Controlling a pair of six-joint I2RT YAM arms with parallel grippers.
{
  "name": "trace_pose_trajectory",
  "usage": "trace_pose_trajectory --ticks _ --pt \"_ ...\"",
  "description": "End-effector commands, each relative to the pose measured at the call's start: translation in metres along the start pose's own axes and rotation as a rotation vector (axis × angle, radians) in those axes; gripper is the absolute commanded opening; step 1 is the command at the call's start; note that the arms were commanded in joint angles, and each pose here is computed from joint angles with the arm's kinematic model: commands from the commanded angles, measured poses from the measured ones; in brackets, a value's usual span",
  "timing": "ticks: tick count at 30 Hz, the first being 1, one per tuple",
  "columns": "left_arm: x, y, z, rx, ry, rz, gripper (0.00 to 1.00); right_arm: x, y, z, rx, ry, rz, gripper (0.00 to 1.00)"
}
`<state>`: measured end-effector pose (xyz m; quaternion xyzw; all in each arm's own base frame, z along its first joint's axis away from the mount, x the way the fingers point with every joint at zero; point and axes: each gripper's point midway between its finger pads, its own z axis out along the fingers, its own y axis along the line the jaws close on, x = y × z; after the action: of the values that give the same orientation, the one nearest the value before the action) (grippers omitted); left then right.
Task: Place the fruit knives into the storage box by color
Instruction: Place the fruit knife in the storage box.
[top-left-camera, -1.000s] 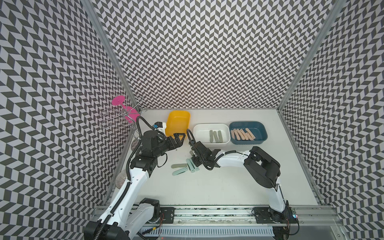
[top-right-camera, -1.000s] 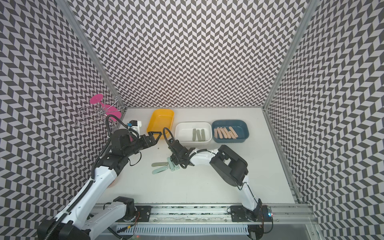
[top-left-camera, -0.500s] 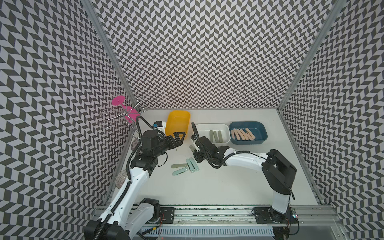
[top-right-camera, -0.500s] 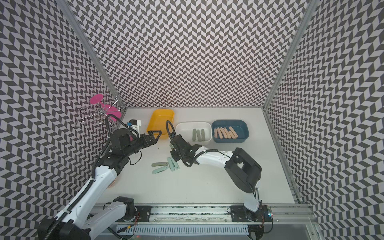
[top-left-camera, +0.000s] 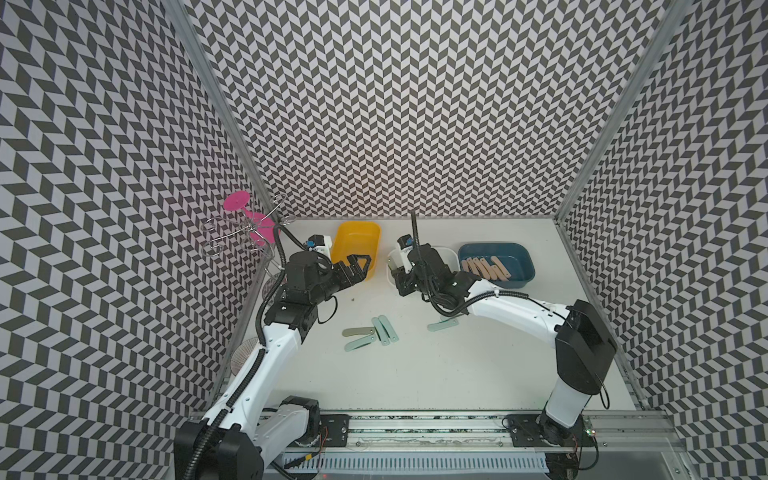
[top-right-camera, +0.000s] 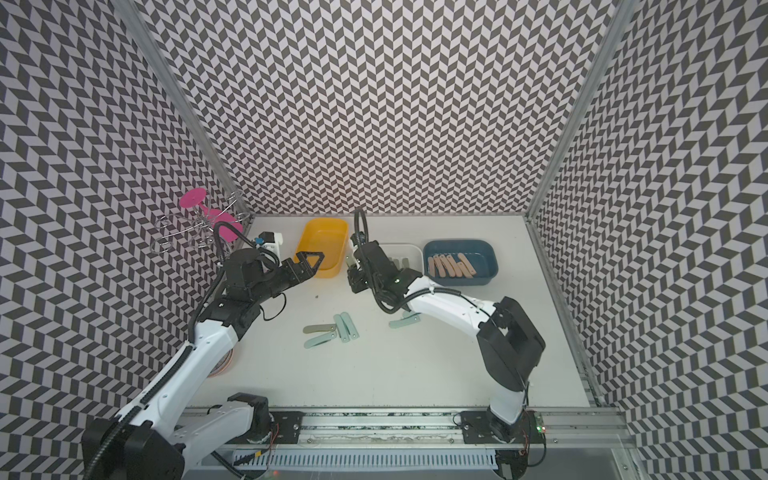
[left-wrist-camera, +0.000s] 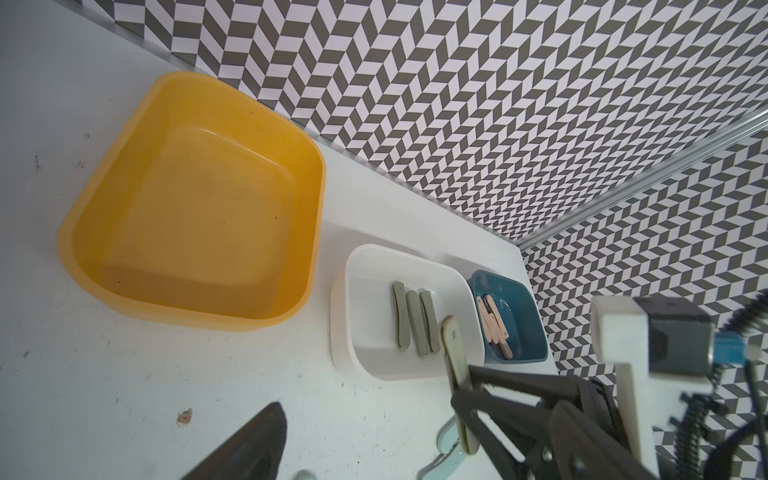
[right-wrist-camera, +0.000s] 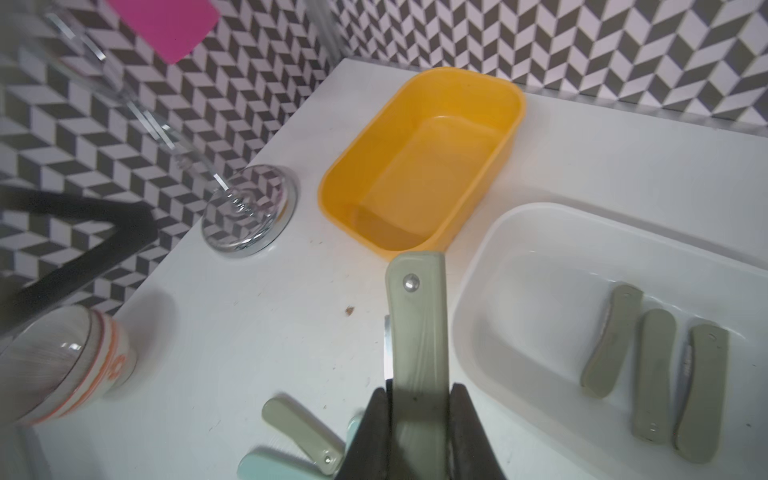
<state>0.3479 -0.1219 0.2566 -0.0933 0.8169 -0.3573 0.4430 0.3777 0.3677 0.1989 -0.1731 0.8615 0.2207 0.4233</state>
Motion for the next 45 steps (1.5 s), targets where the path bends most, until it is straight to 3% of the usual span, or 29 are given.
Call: trace_pose_trajectory --ticks 1,9,15,26,45 --pt "-0.021 -0.010 0.003 0.019 -0.046 0.012 1.00 -0.031 -0.022 0.000 0.015 -0.090 0.147 0.18" --pt "-0.018 -0.007 0.019 0.034 -0.009 0.013 1.00 -0.026 -0.071 0.035 0.063 -0.090 0.371 0.18" --pt "-0.015 -0.005 0.025 0.043 0.005 0.010 1.00 -0.008 -0.084 0.068 0.092 -0.024 0.432 0.18" --pt "-0.011 -0.005 0.029 0.062 0.024 0.013 1.00 0.019 -0.104 0.106 0.195 0.044 0.423 0.18" --pt "-0.008 -0.004 0.032 0.070 0.028 0.002 1.00 0.058 -0.128 0.130 0.306 0.127 0.335 0.18"
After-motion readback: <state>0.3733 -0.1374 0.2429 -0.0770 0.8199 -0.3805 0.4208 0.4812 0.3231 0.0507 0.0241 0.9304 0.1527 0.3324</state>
